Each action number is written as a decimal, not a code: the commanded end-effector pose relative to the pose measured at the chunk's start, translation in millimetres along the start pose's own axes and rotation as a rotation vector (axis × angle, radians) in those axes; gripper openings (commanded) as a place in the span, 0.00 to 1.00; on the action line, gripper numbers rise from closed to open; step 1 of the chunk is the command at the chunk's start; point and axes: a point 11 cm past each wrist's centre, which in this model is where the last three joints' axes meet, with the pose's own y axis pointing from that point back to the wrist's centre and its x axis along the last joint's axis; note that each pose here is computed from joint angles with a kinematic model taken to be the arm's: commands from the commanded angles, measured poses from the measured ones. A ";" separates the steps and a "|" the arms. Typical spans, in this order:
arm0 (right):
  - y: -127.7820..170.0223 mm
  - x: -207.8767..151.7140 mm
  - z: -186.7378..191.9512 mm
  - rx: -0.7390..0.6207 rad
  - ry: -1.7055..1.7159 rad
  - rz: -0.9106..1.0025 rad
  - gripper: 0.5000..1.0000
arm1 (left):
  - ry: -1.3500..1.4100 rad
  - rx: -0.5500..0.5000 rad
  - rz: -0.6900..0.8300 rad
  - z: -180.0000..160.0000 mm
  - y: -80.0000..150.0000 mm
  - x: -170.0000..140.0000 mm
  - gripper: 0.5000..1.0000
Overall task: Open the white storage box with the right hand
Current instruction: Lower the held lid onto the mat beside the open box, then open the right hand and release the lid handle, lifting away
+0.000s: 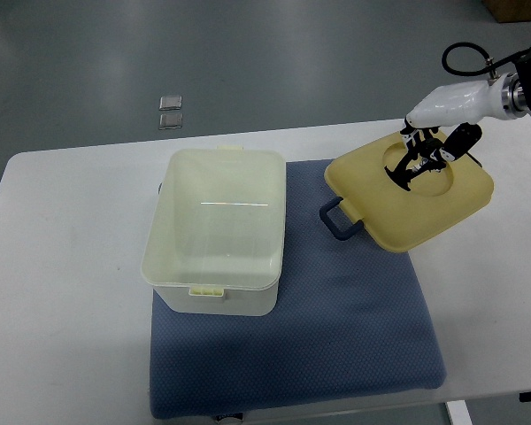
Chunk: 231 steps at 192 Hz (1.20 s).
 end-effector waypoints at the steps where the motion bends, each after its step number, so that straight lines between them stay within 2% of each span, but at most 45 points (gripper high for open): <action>1: -14.9 -2.3 -13.6 0.038 0.018 0.011 0.00 | 0.000 0.000 -0.003 0.0 0.0 -0.7 1.00; 112: -68.1 18.7 -76.3 0.179 0.106 0.019 0.00 | 0.001 -0.001 0.002 0.2 0.0 0.2 1.00; 176: -83.0 24.3 -89.1 0.199 0.120 0.024 0.00 | 0.002 0.000 0.005 0.2 0.1 1.2 1.00; 217: -86.2 15.6 -87.2 0.197 0.093 0.019 0.00 | 0.000 0.000 0.006 0.0 0.1 1.8 1.00; 218: -86.4 15.2 -86.8 0.196 0.091 0.020 0.04 | 0.002 0.000 0.006 0.1 0.1 1.8 1.00; 219: -86.4 15.2 -86.8 0.196 0.091 0.020 0.04 | 0.002 0.000 0.006 0.1 0.1 1.8 1.00; 220: -86.4 13.7 -86.3 0.195 0.088 0.018 0.14 | 0.002 0.000 0.006 0.1 0.1 1.8 1.00; 221: -86.4 13.7 -86.3 0.195 0.088 0.018 0.14 | 0.002 0.000 0.006 0.1 0.1 1.8 1.00; 222: -86.4 13.7 -86.3 0.195 0.088 0.018 0.24 | 0.002 0.000 0.006 0.1 0.1 1.8 1.00; 223: -86.4 13.7 -86.3 0.195 0.088 0.018 0.24 | 0.002 0.000 0.006 0.1 0.1 1.8 1.00; 224: -86.5 13.1 -85.9 0.194 0.086 0.018 0.31 | 0.002 0.000 0.006 0.1 0.1 1.8 1.00; 227: -86.7 12.5 -85.5 0.193 0.085 0.017 0.36 | 0.000 0.000 0.006 0.0 0.1 1.8 1.00; 228: -86.8 12.3 -85.0 0.191 0.083 0.018 0.42 | 0.002 0.001 0.006 0.0 0.1 1.8 1.00; 230: -86.8 12.3 -84.9 0.191 0.083 0.018 0.42 | 0.002 0.001 0.006 0.0 0.1 1.8 1.00; 231: -87.1 11.1 -84.6 0.190 0.081 0.018 0.46 | 0.000 0.000 0.005 0.0 0.1 1.2 1.00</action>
